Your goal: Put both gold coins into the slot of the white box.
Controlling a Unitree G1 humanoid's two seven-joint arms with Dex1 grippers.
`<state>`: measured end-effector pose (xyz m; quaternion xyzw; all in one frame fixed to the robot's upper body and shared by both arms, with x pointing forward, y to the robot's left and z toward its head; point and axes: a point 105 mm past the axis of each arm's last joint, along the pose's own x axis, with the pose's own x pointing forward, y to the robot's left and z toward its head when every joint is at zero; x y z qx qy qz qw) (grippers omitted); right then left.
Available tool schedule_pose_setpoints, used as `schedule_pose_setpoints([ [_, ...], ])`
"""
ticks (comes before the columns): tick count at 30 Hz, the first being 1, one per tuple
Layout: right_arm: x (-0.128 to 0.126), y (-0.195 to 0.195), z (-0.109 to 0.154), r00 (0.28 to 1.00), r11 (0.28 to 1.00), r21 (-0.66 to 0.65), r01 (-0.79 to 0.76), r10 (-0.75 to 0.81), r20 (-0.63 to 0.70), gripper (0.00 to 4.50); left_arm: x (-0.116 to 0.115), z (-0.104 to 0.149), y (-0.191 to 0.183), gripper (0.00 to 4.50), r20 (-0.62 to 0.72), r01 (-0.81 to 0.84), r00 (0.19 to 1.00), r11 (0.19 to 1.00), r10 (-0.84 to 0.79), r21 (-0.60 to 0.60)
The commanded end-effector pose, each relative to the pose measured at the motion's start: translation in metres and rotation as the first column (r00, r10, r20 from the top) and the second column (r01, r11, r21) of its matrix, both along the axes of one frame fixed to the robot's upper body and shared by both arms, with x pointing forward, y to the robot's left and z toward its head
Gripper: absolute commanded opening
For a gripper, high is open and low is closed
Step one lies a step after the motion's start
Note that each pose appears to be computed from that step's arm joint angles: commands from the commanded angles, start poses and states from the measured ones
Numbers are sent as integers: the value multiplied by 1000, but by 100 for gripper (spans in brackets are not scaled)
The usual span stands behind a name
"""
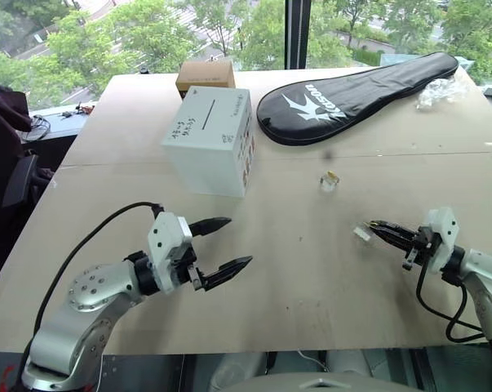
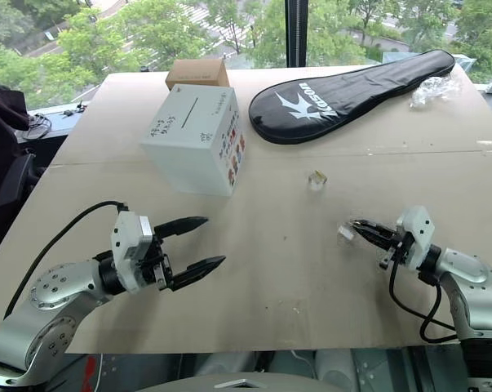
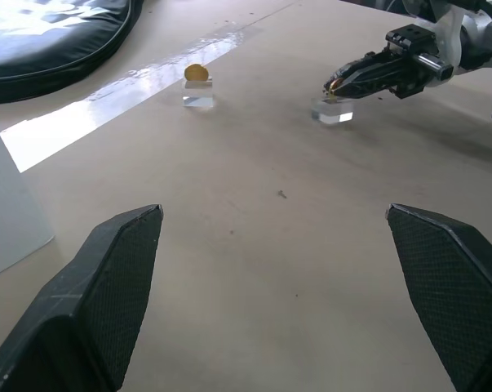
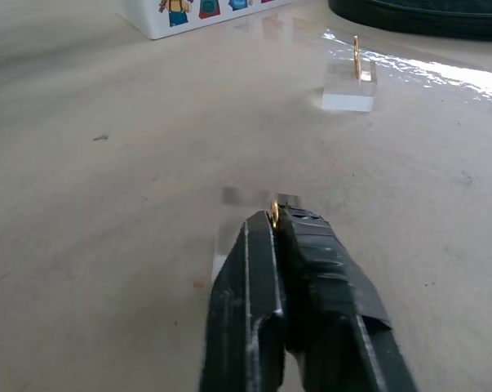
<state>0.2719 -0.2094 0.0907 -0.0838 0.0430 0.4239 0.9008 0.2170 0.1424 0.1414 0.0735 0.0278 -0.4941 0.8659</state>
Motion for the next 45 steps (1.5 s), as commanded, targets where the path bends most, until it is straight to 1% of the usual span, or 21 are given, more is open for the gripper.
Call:
schedule_pose_setpoints([
  [1, -4, 0, 6, 1000, 1000, -11, -19, 19, 14, 3, -6, 7, -4, 450, 34, 13, 999, 1000, -13, 7],
  [5, -2, -1, 12, 1000, 1000, 21, -7, 6, 23, 3, -8, 1, -5, 450, 27, 12, 1000, 1000, -12, 6],
  [9, 0, 2, 31, 999, 993, 117, 6, -10, 41, 3, -5, 1, -2, 450, 31, -1, 1000, 1000, 2, -26],
  [11, 1, 8, 41, 999, 985, 175, 2, -8, 37, 3, 1, 7, 0, 450, 35, -29, 999, 996, 32, -81],
  [13, 1, 18, 51, 1000, 971, 238, -16, 10, 27, 3, 7, 16, -2, 450, 17, -60, 998, 981, 64, -186],
  [14, 2, 28, 59, 1000, 955, 294, -27, 22, 20, 3, 11, 22, -5, 450, -6, -69, 998, 963, 70, -260],
  [15, 2, 34, 64, 999, 943, 330, -34, 32, 13, 3, 12, 27, -7, 450, -22, -73, 997, 949, 69, -306],
  [17, 6, 60, 82, 998, 885, 462, -48, 62, -16, 3, 19, 39, -18, 450, -68, -72, 997, 898, 47, -433],
  [18, 7, 68, 86, 997, 867, 496, -48, 73, -30, 3, 22, 43, -22, 450, -84, -71, 996, 881, 36, -467],
  [21, 14, 116, 117, 978, 722, 689, -68, 186, -98, 3, 36, 68, -46, 450, -99, -25, 994, 768, -50, -640],
  [24, 15, 139, 138, 955, 622, 781, -61, 263, -135, 3, 48, 87, -57, 450, -79, -14, 995, 676, -66, -737],
  [26, 15, 156, 157, 939, 532, 844, -68, 319, -125, 3, 61, 100, -66, 450, -69, -28, 997, 600, -46, -800],
  [30, 18, 169, 173, 934, 461, 886, -50, 337, -123, 3, 72, 118, -78, 450, -53, -31, 998, 494, -31, -869],
  [34, 18, 171, 179, 932, 417, 908, -39, 342, -116, 3, 75, 123, -81, 450, -64, -42, 997, 423, -38, -905],
  [37, 16, 174, 181, 932, 409, 911, -46, 346, -109, 0, 70, 124, -86, 367, -65, -28, 995, 396, -80, -918],
  [40, 16, 175, 181, 932, 407, 912, -43, 344, -110, 0, 68, 123, -88, 241, -70, -29, 994, 403, -87, -915],
  [45, 20, 173, 181, 939, 405, 914, -30, 324, -113, 0, 61, 123, -93, 241, -66, -3, 987, 401, -145, -916],
])
